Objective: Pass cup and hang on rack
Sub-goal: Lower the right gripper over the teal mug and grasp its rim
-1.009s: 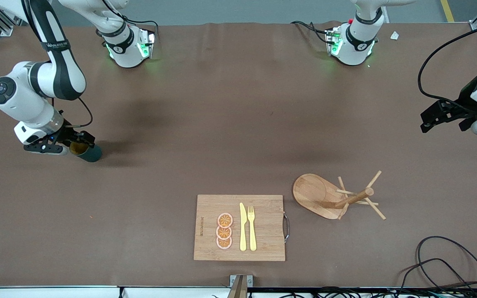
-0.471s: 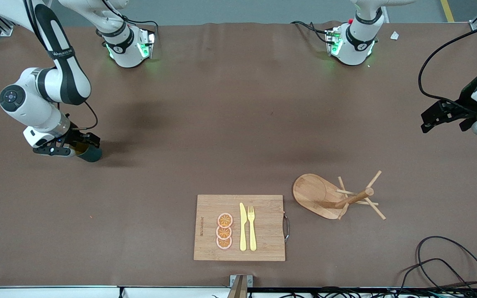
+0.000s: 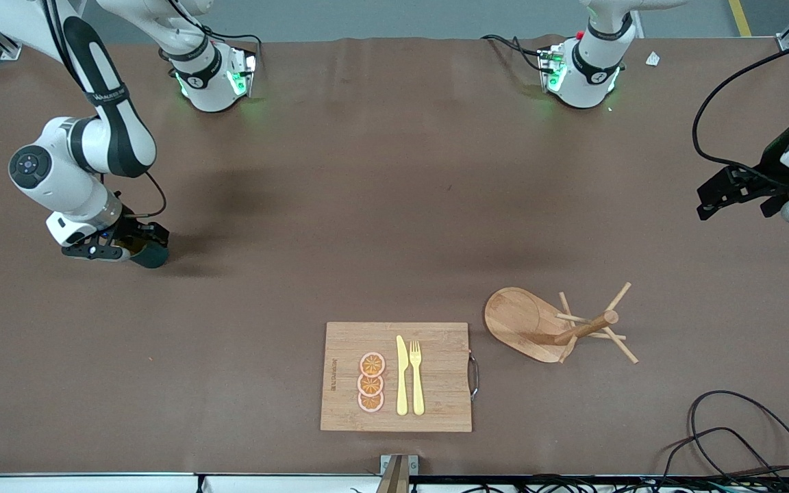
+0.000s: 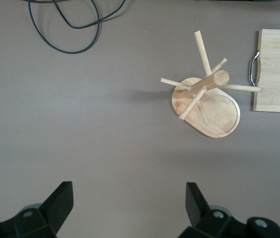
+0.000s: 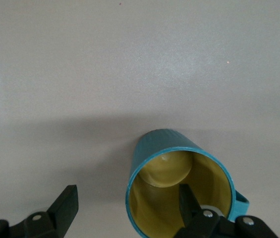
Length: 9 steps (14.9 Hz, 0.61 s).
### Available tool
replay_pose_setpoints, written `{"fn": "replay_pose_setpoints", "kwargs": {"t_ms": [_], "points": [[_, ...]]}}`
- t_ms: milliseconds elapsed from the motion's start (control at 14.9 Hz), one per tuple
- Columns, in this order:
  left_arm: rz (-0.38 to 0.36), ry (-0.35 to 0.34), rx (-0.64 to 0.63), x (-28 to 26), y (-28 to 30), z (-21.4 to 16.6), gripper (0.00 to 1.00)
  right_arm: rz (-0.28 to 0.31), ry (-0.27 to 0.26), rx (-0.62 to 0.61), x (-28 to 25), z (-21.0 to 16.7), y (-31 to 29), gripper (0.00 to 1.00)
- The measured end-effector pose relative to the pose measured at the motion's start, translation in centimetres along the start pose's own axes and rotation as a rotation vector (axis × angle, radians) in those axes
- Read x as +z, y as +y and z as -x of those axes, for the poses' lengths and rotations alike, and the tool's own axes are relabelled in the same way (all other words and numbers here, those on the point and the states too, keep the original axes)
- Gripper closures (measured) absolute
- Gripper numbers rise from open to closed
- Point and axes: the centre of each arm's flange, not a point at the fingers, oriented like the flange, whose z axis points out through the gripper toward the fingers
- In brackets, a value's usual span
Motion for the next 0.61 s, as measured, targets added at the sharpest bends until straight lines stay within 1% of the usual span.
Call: {"fn": "replay_pose_setpoints", "kwargs": {"t_ms": [67,135,202,269,336,404,471,538,605], "points": [[0.000,0.000,0.000,0.00,0.00,0.00,0.00,0.000,-0.001,0.000,0.11,0.00,0.00,0.16],[0.000,0.000,0.000,0.00,0.00,0.00,0.00,0.000,-0.001,0.000,0.18,0.00,0.00,0.16],[0.000,0.000,0.000,0.00,0.00,0.00,0.00,0.000,-0.001,0.000,0.20,0.00,-0.01,0.21],[0.000,0.000,0.000,0.00,0.00,0.00,0.00,0.000,-0.001,-0.001,0.20,0.00,-0.03,0.30],[0.000,0.000,0.000,0.00,0.00,0.00,0.00,0.000,-0.001,-0.001,0.20,0.00,-0.06,0.37],[0.000,0.000,0.000,0.00,0.00,0.00,0.00,0.000,0.000,-0.002,0.20,-0.01,-0.10,0.37],[0.000,0.000,0.000,0.00,0.00,0.00,0.00,0.000,0.000,-0.003,0.20,-0.01,-0.12,0.44],[0.000,0.000,0.000,0.00,0.00,0.00,0.00,0.000,-0.001,-0.003,0.20,-0.01,-0.14,0.57],[0.000,0.000,0.000,0.00,-0.01,0.00,0.00,0.000,-0.001,-0.003,0.20,-0.01,-0.14,0.66]]}}
